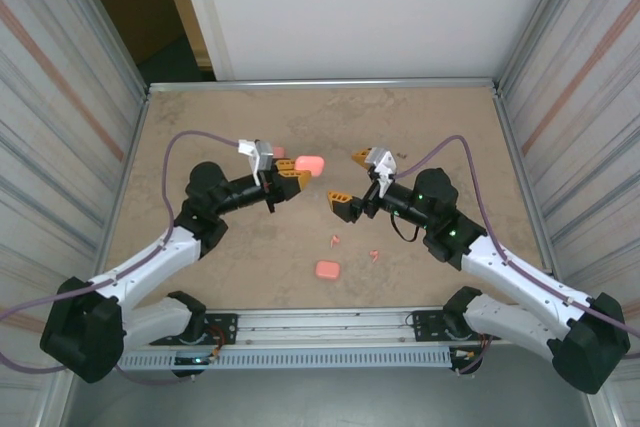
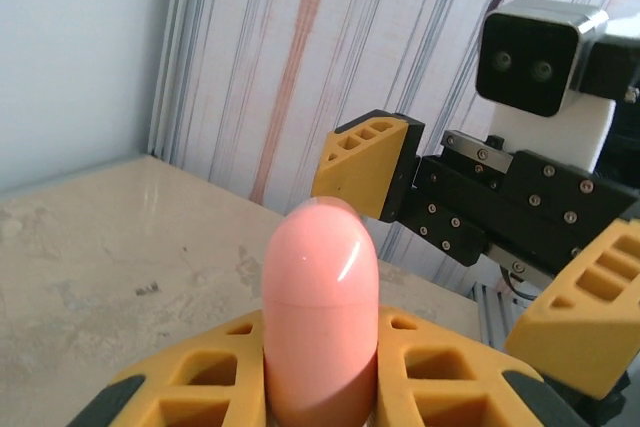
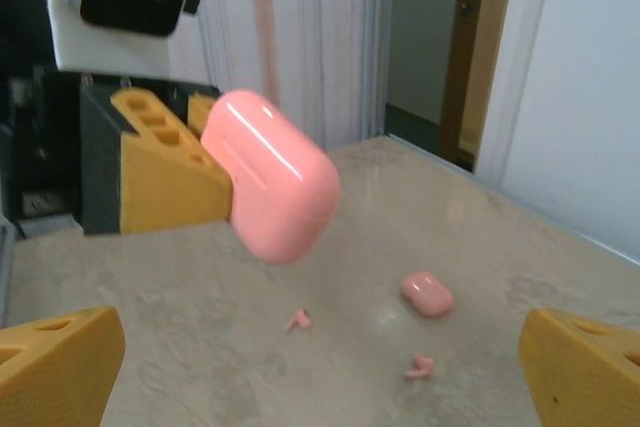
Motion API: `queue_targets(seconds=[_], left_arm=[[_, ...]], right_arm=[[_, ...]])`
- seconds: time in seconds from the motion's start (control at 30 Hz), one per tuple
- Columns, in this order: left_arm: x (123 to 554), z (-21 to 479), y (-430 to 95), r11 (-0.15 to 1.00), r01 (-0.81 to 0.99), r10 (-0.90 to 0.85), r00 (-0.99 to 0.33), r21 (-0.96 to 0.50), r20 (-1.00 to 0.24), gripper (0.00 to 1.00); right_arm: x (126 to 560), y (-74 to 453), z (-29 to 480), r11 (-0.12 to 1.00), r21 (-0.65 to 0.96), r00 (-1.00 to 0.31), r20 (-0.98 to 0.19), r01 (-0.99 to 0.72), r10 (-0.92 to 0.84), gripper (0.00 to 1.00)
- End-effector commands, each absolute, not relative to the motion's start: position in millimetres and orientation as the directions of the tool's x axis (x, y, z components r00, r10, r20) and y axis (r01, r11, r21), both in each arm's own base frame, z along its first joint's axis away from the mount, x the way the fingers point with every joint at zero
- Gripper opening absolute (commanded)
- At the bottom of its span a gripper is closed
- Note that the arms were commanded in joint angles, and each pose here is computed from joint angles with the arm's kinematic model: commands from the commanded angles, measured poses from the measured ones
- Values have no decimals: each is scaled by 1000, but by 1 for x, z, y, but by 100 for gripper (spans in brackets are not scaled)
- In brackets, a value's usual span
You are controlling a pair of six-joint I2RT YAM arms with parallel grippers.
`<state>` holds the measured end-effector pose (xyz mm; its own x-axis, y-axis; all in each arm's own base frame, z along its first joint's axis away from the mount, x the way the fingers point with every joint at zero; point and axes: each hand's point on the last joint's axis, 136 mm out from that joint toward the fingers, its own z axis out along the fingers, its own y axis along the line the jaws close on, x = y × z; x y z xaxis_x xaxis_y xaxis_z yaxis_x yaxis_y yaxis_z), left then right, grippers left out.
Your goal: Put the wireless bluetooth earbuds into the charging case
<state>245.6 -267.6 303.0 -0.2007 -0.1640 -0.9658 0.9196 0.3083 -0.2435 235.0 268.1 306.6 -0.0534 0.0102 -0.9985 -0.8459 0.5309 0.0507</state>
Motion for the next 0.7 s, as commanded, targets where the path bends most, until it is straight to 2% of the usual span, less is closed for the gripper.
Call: queue_targets(seconds=[0.0,0.2,0.67], left_arm=[[234,335,-259,309,949,-225,5,-67,-974,0],[225,337,-257,293,956,-268,56,-26,-962,0],[220,334,-259,273,962,-271,63,-14,-961,0]], right_arm=[[230,267,331,487,134,-74,-987,-863,142,100],[230,272,339,449,169,-91,-977,-877,191,98],[238,291,347,393,183,-113,-974,-901,195,96]])
